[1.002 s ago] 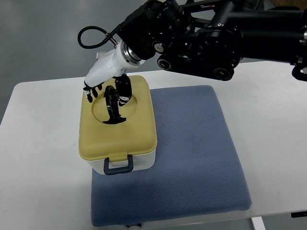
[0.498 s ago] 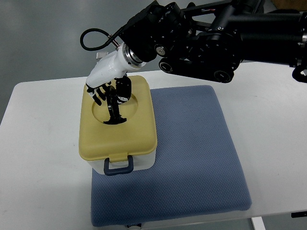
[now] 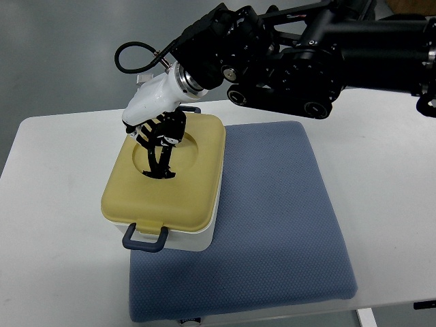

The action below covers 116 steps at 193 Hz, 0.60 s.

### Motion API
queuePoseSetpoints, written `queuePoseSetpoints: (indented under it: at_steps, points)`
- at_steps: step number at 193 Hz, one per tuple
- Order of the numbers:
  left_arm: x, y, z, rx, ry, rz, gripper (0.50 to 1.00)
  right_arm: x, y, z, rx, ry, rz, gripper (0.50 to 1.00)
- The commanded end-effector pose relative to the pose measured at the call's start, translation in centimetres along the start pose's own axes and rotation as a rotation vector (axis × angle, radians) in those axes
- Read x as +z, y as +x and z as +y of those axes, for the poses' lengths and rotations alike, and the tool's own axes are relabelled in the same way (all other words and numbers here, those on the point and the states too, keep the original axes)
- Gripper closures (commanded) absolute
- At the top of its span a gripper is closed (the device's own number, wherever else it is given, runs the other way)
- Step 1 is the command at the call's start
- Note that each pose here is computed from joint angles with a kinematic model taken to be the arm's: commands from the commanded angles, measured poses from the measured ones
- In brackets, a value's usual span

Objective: Open white storage box with right hand
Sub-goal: 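Lift the yellow lid off the white box with the right hand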

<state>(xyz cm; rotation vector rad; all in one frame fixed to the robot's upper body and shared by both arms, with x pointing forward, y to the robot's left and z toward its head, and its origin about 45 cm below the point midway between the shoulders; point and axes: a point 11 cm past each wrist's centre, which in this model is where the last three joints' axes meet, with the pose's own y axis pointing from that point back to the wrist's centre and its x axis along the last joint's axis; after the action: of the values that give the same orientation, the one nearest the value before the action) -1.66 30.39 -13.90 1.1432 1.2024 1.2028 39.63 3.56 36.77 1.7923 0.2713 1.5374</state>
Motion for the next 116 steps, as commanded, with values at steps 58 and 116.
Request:
queuePoseSetpoints:
  at_steps: [58, 116]
  points:
    - [0.0, 0.0, 0.0, 0.0, 0.0, 0.0, 0.5, -0.3, 0.5, 0.3, -0.002, 0.019, 0.011, 1.0]
    - [0.0, -0.1, 0.0, -0.003, 0.0, 0.0, 0.5, -0.7, 2.5, 1.6, 0.017, 0.032, 0.03, 1.0]
